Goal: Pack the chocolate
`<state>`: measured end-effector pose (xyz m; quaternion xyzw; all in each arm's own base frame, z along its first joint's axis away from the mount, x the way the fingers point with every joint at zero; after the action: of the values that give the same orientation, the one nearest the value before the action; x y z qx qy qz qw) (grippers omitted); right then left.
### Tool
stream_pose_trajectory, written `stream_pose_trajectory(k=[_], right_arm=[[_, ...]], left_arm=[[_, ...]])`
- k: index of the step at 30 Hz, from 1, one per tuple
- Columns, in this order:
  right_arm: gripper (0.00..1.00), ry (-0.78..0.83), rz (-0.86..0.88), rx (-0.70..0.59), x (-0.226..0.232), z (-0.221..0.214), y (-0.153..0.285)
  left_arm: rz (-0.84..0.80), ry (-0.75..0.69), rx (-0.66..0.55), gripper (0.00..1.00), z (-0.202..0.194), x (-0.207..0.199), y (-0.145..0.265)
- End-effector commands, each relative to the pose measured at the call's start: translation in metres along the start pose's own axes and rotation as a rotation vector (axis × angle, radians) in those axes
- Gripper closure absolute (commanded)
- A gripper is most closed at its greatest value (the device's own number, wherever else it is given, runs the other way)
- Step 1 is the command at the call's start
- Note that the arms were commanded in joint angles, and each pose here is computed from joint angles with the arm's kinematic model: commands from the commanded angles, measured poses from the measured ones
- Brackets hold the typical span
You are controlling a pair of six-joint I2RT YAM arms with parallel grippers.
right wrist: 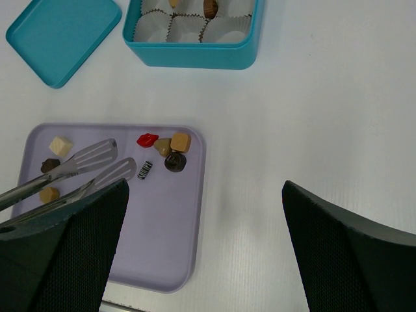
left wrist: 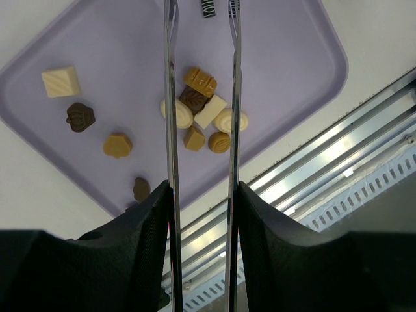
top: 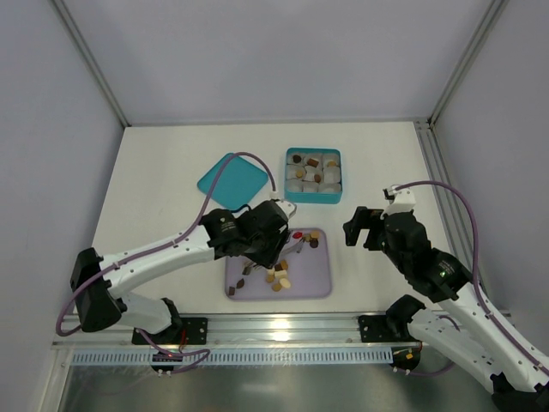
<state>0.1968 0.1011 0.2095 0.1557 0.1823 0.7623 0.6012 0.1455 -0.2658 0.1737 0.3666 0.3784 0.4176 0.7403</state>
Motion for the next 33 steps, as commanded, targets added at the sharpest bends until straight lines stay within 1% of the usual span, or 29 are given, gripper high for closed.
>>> stream_pose_trajectory(k=[1, 5, 11, 16, 23, 33], right_arm=[[0.0, -0.019, -0.004, -0.017, -0.001, 0.004, 0.002], [0.0, -0.019, -0.007, -0.018, -0.002, 0.004, 0.002], [0.0, -0.016, -0.018, -0.017, -0.004, 0.004, 0.004], [0.0, -0.013, -0.022, -0.021, -0.005, 0.004, 0.005], [0.0, -0.009, -0.026, -0.02, -0.005, 0.004, 0.004], [0.0, -0.008, -0.023, -0.025, -0.005, 0.007, 0.004]], left_arm=[[-0.074, 0.024, -0.063, 0.57, 0.011, -0.021, 0.0], [-0.071, 0.018, -0.073, 0.57, 0.018, -0.029, -0.008], [-0.006, 0.013, -0.085, 0.57, 0.027, -0.028, -0.021], [-0.029, 0.008, -0.078, 0.57, 0.029, -0.036, -0.023], [-0.014, 0.001, -0.085, 0.57, 0.033, -0.036, -0.027], [-0.074, -0.019, -0.063, 0.57, 0.031, -0.053, -0.027]])
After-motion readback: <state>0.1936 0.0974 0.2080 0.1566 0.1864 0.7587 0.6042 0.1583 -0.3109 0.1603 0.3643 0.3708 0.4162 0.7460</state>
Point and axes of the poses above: each gripper's point midway between its finger pads, its own y axis back along the fingers, its own x axis along the line the jaws close on, z = x × y, the point moved 2 cm from there along y, back along the fingers, and after that the axes turned 15 degrees about y, right-handed, at the moved point
